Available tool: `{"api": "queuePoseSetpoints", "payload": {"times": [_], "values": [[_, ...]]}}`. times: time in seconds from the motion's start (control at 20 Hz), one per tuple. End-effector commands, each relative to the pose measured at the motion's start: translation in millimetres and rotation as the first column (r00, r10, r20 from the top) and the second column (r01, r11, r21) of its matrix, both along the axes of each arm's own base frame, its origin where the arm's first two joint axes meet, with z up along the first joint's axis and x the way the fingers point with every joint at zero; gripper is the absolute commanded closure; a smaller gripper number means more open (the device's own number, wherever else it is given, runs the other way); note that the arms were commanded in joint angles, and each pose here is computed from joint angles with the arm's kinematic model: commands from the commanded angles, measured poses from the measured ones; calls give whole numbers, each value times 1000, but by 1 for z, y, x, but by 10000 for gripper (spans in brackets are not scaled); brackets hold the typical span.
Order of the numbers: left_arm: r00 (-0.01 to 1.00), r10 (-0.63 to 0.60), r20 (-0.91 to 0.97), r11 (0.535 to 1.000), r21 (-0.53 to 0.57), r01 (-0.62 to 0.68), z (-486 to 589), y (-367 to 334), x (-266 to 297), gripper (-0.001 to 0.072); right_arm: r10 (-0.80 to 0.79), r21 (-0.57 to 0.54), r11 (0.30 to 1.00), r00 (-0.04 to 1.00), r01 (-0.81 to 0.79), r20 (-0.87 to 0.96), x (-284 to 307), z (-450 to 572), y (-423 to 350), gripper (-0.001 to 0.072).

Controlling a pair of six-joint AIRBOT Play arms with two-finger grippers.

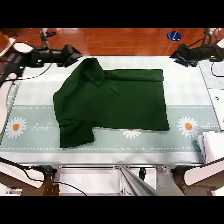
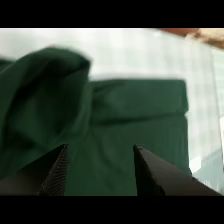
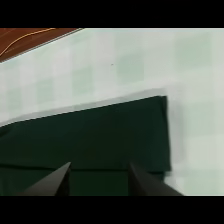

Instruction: Fold the shirts.

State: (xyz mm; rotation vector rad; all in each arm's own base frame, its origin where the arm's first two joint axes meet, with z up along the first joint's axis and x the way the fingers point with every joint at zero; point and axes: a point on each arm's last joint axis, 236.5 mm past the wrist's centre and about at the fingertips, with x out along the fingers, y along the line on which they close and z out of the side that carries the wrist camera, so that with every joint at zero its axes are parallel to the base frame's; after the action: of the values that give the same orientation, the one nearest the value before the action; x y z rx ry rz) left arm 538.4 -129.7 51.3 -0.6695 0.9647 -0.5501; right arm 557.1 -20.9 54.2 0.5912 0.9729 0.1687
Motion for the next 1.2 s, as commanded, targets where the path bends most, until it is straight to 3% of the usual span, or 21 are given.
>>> {"api": "queuePoseSetpoints", "payload": {"times": [0.0,0.1,0.2,0.35,0.5,0.75,1.15], "values": [[956,-101,-276,990,65,123,-23,63,-76,201,77,-64,995,994,-81,-72,-48,17,-37,305],[919,-61,-389,974,177,139,-41,104,-125,202,79,-162,981,980,-109,-180,-92,18,-65,305],[906,33,-423,967,242,78,-61,129,-168,202,-4,-137,990,983,-21,-181,-124,15,-75,305],[874,190,-447,967,238,-89,-95,141,-237,202,-112,-116,989,973,90,-203,-190,-25,-65,304],[850,290,-440,957,133,-258,-110,130,-275,202,-179,-41,984,964,174,-194,-248,-59,-29,304],[836,302,-458,946,34,-323,-125,110,-290,202,-164,87,979,963,186,-212,-290,-78,20,305],[855,335,-395,941,89,-327,-147,105,-264,204,-130,126,979,965,162,-229,-294,-78,31,305]]}}
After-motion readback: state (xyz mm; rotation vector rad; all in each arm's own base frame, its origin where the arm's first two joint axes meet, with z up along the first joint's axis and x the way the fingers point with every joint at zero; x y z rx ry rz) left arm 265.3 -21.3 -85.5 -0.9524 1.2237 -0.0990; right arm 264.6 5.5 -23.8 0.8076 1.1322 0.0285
